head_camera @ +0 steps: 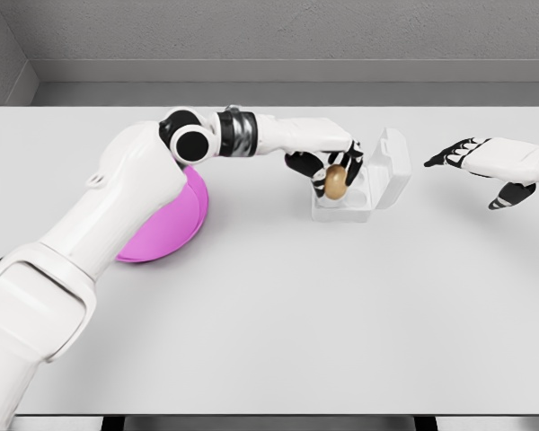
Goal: Pack egg into the box and close the box lid
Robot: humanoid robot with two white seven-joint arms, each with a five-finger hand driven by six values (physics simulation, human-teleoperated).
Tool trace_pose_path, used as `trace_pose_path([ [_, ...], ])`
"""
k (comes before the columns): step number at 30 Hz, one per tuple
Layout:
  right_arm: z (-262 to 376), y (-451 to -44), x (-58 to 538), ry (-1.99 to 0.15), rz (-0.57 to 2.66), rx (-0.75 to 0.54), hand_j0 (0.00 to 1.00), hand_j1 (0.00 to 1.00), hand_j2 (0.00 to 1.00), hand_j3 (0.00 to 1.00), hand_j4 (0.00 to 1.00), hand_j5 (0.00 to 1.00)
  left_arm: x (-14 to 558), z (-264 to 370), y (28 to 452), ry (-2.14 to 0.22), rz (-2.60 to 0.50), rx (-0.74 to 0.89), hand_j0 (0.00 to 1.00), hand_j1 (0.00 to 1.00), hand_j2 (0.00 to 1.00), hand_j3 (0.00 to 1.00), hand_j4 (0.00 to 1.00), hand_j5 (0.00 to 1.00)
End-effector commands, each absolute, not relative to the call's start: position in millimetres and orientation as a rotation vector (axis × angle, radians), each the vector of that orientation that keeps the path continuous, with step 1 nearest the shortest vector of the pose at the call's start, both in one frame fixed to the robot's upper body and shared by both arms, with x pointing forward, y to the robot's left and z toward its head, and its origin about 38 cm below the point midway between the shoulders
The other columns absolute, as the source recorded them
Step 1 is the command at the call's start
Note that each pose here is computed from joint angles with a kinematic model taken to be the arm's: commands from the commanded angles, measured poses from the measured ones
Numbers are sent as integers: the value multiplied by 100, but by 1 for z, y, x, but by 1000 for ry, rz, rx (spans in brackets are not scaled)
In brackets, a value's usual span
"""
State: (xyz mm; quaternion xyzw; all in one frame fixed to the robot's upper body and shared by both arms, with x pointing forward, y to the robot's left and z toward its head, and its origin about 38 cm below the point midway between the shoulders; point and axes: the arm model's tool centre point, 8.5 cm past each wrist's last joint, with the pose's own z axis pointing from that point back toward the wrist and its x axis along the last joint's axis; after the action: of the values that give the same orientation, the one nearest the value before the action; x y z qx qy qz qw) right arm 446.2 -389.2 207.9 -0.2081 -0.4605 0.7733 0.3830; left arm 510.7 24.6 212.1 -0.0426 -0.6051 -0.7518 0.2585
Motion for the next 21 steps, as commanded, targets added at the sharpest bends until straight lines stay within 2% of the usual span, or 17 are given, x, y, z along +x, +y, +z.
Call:
trace_pose_path([
  [1, 209, -390, 446, -1177, 1966, -530, 100, 100, 100, 100, 100, 100, 513, 210, 26, -1635, -2018, -121, 32, 32, 32, 32, 32, 32],
  [11, 209, -390, 446, -1177, 1966, -530, 100, 100, 100, 100, 100, 100, 519, 206, 30, -1595, -2018, -101, 34, 34, 34, 34, 34, 34],
  [21, 208, -389, 446, -1176, 1968, -527, 100, 100, 100, 100, 100, 100, 519, 203, 29, -1582, -2034, -93, 46, 46, 46, 46, 46, 46],
])
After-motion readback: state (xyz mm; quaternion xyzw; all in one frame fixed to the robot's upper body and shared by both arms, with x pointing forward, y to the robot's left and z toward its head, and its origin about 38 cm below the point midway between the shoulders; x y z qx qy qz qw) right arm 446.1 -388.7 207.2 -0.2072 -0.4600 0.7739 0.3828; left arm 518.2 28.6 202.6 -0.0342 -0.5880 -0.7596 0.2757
